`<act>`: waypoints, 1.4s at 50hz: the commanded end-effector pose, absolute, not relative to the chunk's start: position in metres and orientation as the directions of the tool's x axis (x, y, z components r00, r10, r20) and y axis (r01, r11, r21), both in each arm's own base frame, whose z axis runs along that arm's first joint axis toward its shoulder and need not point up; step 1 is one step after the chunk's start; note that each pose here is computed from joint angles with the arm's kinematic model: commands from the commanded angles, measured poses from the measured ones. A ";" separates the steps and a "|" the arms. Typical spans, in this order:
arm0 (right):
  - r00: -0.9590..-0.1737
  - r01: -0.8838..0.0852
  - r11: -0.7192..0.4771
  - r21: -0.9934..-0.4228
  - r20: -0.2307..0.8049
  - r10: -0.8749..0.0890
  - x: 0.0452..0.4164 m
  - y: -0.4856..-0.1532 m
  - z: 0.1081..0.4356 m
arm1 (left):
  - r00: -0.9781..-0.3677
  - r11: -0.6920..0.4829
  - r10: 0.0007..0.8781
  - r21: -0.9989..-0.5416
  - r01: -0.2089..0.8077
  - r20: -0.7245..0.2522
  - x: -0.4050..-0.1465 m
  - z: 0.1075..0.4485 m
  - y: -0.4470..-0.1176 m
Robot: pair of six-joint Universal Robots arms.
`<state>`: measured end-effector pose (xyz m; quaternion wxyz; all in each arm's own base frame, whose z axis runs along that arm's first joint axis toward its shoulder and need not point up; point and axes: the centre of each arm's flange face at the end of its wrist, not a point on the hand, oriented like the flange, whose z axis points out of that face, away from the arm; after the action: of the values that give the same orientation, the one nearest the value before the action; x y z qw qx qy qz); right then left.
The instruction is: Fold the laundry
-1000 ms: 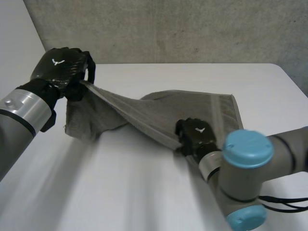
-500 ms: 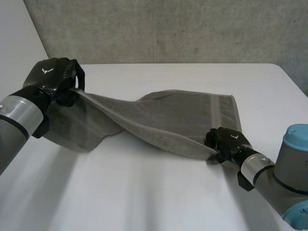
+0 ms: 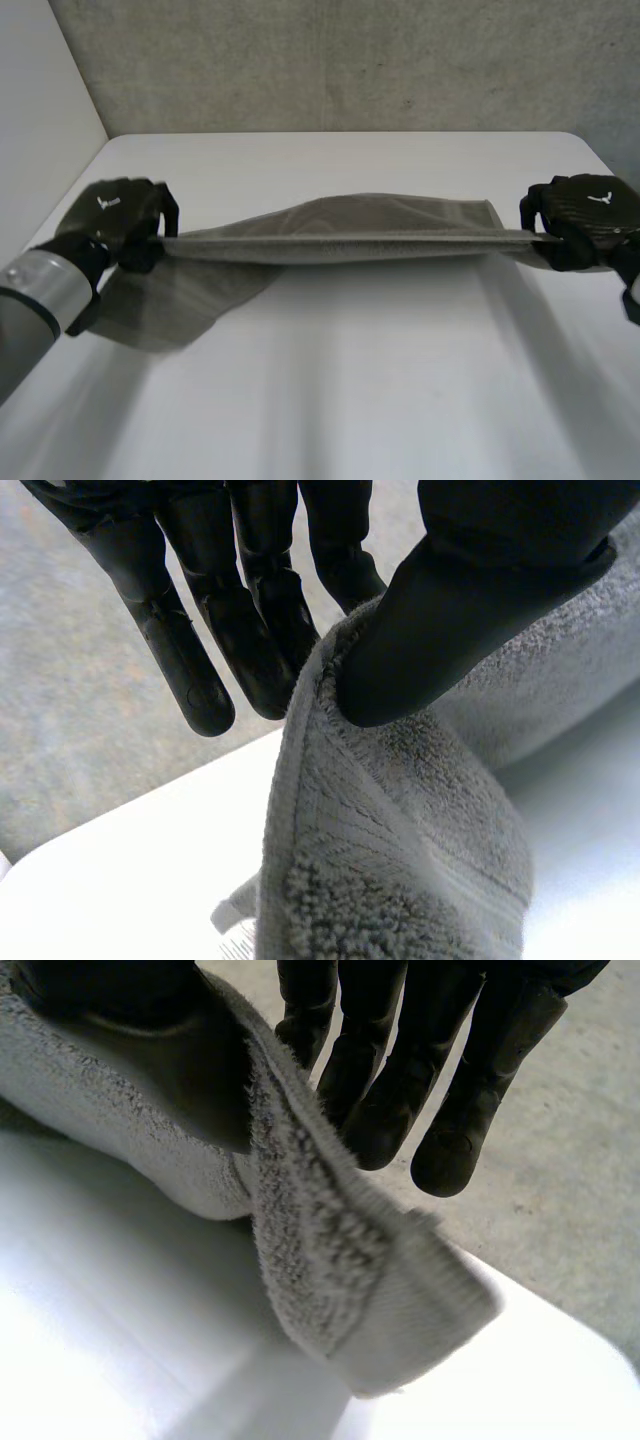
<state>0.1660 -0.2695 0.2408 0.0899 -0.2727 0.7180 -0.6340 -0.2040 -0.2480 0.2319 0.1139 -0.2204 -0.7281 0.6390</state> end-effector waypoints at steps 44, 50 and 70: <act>-0.648 -0.656 0.013 -0.755 0.554 -0.523 0.184 -0.361 0.214 | -0.627 -0.111 0.666 -0.885 0.452 -0.404 -0.263 0.152 -0.342; -0.654 -0.681 -0.013 -0.732 0.617 -0.437 0.191 -0.380 0.199 | -0.625 -0.147 0.656 -0.884 0.444 -0.423 -0.274 0.143 -0.364; -0.632 -0.729 0.016 -0.685 0.663 -0.401 0.194 -0.401 0.162 | -0.611 -0.232 0.643 -0.877 0.420 -0.462 -0.295 0.132 -0.377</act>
<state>0.1964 -0.3999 0.1672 -0.1253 -0.4017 0.6956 -0.5823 -0.2911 -0.3744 0.1353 0.0855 -0.4320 -0.6214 0.6481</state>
